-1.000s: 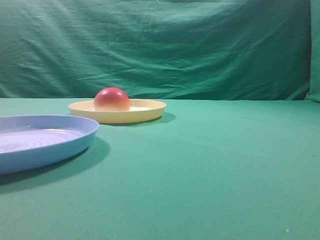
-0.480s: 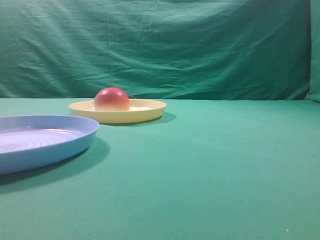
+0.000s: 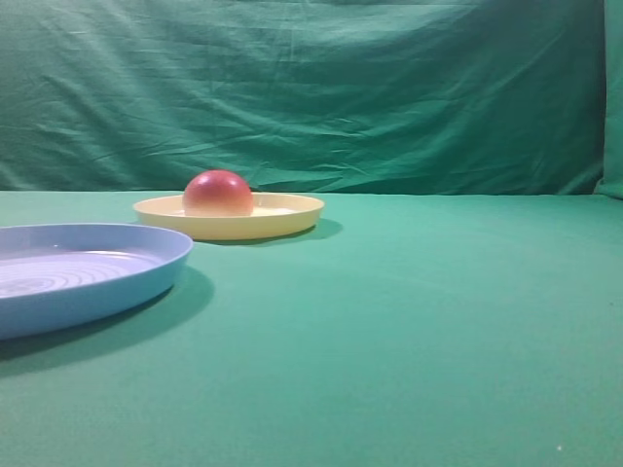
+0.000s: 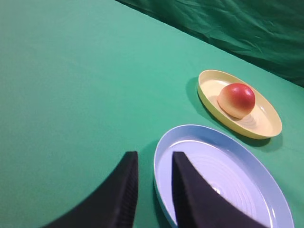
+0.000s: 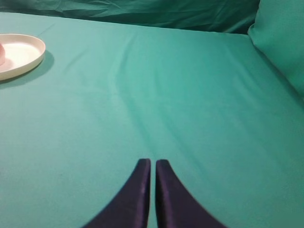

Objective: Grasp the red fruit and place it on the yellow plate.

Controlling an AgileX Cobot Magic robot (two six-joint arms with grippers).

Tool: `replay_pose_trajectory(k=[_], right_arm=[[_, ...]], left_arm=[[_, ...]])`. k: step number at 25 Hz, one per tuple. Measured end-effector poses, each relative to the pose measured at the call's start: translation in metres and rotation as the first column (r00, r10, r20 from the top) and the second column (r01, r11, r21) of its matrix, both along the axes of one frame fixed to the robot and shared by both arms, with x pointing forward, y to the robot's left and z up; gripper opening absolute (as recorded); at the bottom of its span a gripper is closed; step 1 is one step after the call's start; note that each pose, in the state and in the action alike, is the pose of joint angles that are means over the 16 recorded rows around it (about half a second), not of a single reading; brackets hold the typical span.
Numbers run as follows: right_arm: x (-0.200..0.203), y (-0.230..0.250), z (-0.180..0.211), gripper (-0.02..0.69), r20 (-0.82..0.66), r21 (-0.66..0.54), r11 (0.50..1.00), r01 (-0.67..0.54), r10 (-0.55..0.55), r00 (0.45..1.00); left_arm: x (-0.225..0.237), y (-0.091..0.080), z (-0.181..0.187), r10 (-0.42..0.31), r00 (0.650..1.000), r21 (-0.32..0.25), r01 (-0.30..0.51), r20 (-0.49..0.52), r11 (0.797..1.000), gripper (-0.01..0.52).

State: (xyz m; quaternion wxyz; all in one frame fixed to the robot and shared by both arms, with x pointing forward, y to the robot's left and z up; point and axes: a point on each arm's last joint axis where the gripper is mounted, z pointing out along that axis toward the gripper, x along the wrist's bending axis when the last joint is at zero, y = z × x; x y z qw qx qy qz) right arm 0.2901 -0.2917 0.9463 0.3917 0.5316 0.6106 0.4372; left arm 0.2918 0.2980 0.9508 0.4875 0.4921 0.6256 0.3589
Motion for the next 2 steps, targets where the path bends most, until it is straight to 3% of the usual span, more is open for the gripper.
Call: replay_pose_trajectory(k=[2], right_arm=[[0.0, 0.0, 0.0, 0.0, 0.0, 0.0, 1.0, 0.0, 0.0, 1.0]], left_arm=[[0.0, 0.0, 0.0, 0.0, 1.0, 0.0, 0.0, 0.0, 1.0, 0.157]])
